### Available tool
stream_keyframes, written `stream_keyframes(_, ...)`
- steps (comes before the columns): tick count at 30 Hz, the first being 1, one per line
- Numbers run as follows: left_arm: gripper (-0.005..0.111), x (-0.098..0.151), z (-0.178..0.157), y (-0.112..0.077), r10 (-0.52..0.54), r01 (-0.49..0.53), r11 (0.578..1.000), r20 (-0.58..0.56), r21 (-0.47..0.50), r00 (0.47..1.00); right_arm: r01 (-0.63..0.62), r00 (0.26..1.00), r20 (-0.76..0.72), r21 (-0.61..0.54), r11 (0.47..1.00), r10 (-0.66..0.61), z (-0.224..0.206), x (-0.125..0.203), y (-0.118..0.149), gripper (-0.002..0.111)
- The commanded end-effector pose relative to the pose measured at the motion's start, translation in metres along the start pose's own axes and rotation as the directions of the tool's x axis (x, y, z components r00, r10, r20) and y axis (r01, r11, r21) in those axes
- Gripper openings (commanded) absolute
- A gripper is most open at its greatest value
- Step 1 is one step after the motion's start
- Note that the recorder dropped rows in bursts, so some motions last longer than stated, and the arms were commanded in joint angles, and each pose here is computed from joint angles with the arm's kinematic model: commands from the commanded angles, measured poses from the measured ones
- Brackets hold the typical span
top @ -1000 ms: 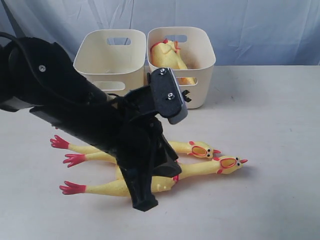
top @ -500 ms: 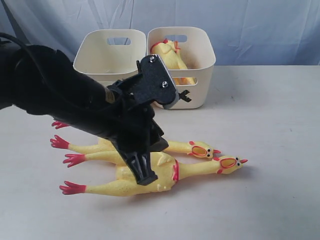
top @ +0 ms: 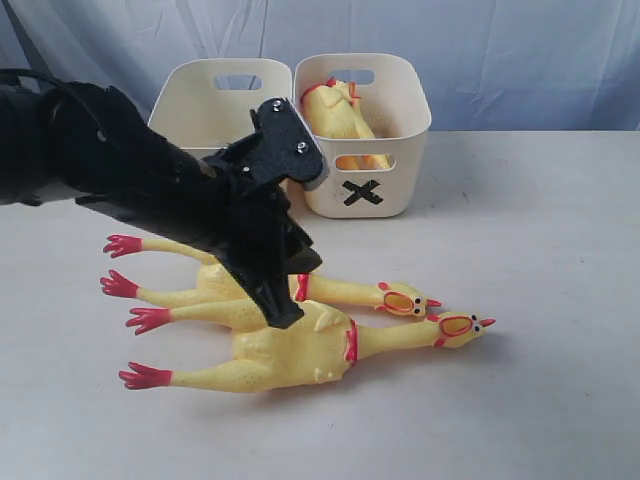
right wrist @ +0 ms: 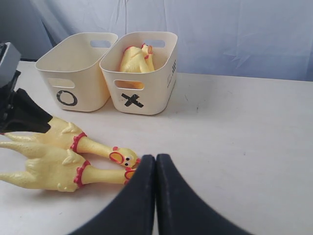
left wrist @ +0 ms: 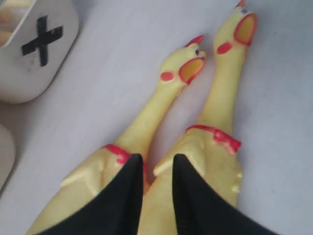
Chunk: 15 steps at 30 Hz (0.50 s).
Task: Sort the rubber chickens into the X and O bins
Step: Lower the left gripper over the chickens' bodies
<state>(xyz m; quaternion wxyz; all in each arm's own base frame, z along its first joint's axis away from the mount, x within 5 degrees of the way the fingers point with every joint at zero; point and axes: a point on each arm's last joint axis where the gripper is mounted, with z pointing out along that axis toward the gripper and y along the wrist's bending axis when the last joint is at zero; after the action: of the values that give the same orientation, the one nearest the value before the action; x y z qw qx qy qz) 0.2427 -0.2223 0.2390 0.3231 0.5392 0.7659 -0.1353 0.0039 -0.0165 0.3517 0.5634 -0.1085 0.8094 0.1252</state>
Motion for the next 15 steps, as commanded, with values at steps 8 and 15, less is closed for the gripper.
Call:
stream_keyframes(8, 0.027, 0.001, 0.05, -0.015, 0.114, -0.124, 0.975, 0.064, 0.182, 0.991, 0.002, 1.0, 0.0, 0.004, 1.0, -0.002, 0.0, 0.001, 0.0, 0.0)
stream_keyframes(15, 0.029, -0.031, 0.062, -0.038, 0.189, -0.203, 0.976, 0.15, 0.08, 0.97, 0.002, 1.0, 0.0, 0.004, 1.0, -0.002, 0.0, 0.001, 0.0, 0.0)
